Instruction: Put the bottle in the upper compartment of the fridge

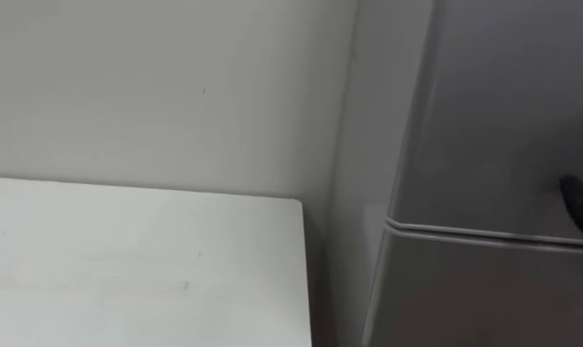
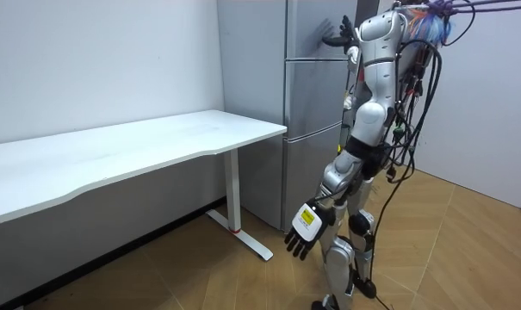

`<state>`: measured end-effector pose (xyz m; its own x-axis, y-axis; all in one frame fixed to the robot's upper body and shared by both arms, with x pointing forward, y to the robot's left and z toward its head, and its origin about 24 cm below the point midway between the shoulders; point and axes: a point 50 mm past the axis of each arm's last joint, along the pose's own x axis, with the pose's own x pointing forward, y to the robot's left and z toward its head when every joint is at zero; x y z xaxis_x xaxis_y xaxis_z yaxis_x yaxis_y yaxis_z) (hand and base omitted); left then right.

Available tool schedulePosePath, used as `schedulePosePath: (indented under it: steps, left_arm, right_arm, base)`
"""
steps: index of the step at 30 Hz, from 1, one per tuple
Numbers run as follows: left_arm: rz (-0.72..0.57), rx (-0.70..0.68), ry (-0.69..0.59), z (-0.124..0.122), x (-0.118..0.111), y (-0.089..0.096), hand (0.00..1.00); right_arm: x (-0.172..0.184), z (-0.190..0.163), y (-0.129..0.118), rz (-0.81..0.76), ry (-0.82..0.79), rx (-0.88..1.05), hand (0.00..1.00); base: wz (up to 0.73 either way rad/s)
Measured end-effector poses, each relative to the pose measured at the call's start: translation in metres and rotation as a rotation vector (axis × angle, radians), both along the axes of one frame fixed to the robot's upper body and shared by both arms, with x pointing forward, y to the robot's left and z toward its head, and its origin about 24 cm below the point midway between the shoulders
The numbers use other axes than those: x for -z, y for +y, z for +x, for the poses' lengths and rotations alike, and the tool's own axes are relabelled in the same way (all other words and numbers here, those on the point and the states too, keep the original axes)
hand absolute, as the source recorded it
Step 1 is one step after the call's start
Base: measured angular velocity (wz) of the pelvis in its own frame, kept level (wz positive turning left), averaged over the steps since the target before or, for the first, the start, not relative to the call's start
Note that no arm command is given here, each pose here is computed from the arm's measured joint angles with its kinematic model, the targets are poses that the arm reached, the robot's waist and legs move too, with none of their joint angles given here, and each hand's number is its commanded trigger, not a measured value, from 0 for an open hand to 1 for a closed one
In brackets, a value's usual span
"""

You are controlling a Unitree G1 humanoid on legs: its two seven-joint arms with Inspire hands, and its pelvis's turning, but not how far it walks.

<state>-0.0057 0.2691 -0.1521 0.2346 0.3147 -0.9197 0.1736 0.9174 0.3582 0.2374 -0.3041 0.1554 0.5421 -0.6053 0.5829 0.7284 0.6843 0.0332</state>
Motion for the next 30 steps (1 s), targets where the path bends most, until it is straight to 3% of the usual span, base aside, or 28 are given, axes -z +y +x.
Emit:
schedulePosePath:
  steps: [6,17,30]
  left_arm:
    - [0.040,-0.053,-0.021,0.000,-0.003,0.007,0.00]
    - [0.050,-0.060,-0.063,0.002,-0.006,0.010,0.00]
    - [0.089,-0.081,-0.069,-0.001,-0.007,0.010,0.00]
  right_arm:
    - [-0.013,-0.013,-0.030,0.001,-0.030,0.166,0.00]
    - [0.015,-0.040,-0.070,0.157,0.044,0.336,0.00]
    - [0.104,-0.101,-0.105,0.443,0.331,0.600,0.00]
  base:
    - [0.02]
    - [0.00]
    - [-0.01]
